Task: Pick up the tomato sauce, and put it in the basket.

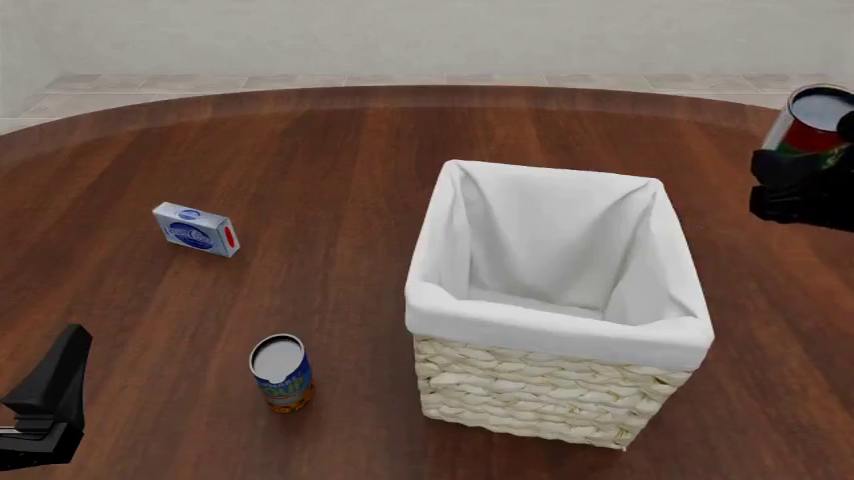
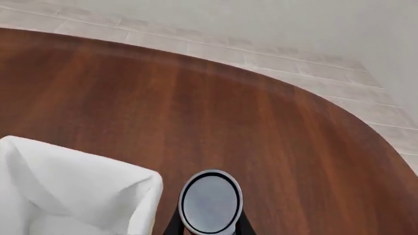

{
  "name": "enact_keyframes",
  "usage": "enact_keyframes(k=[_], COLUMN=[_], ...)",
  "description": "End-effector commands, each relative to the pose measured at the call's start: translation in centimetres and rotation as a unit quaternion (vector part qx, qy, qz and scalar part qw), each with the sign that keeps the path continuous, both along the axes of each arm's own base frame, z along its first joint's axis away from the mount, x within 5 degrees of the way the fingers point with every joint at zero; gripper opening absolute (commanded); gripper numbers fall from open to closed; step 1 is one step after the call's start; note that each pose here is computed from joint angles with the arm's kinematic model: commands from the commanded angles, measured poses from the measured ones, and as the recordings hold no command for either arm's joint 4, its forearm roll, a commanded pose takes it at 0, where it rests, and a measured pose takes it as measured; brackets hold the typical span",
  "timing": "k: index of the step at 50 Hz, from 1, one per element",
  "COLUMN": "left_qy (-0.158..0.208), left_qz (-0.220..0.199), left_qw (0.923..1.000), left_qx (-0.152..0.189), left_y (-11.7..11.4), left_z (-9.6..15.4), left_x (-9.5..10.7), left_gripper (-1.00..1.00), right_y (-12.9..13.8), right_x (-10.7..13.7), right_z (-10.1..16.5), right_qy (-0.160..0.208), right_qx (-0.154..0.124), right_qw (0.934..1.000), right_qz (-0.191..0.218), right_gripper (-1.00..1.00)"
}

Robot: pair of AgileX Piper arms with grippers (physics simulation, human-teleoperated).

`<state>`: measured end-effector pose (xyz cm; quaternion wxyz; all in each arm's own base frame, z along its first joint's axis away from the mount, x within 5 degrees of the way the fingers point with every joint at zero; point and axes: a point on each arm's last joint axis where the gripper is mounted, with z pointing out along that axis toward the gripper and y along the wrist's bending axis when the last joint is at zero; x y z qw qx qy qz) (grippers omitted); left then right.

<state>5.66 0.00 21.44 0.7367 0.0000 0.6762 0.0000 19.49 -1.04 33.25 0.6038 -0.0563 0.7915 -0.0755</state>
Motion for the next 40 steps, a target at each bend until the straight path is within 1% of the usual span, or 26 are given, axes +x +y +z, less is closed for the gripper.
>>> enact_keyframes(k=[1, 5, 7, 10, 15, 27, 40], left_qy=[0.0, 0.0, 0.0, 0.0, 0.0, 0.0, 0.0], left_qz=[0.0, 0.0, 0.0, 0.0, 0.0, 0.0, 0.0], left_qw=[1.0, 1.0, 1.0, 1.0, 1.0, 1.0, 1.0], left_qx=[0.0, 0.0, 0.0, 0.0, 0.0, 0.0, 0.0], left_y=[0.0, 0.0, 0.0, 0.0, 0.0, 0.0, 0.0], left_z=[0.0, 0.0, 0.0, 0.0, 0.0, 0.0, 0.0], left_x=[0.0, 0.0, 0.0, 0.0, 0.0, 0.0, 0.0], left_gripper=[1.0, 1.0, 1.0, 1.0, 1.0, 1.0, 1.0], right_y=[1.2, 1.6, 2.0, 2.0, 2.7, 4.2, 5.4], right_x=[-0.8, -0.9, -1.0, -1.0, -1.3, -2.0, -1.9], right_z=[2.3, 2.7, 3.1, 3.3, 3.9, 5.2, 5.1], right_qy=[-0.011, -0.012, -0.012, -0.013, -0.014, -0.017, -0.016], right_qx=[0.002, 0.001, 0.001, 0.0, 0.01, 0.011, 0.016], right_qw=[0.9995, 0.9991, 0.9986, 0.9985, 0.9974, 0.9932, 0.9892], right_qz=[0.031, 0.041, 0.052, 0.054, 0.07, 0.114, 0.145], right_gripper=[-1.0, -1.0, -1.0, -1.0, -1.0, -1.0, -1.0])
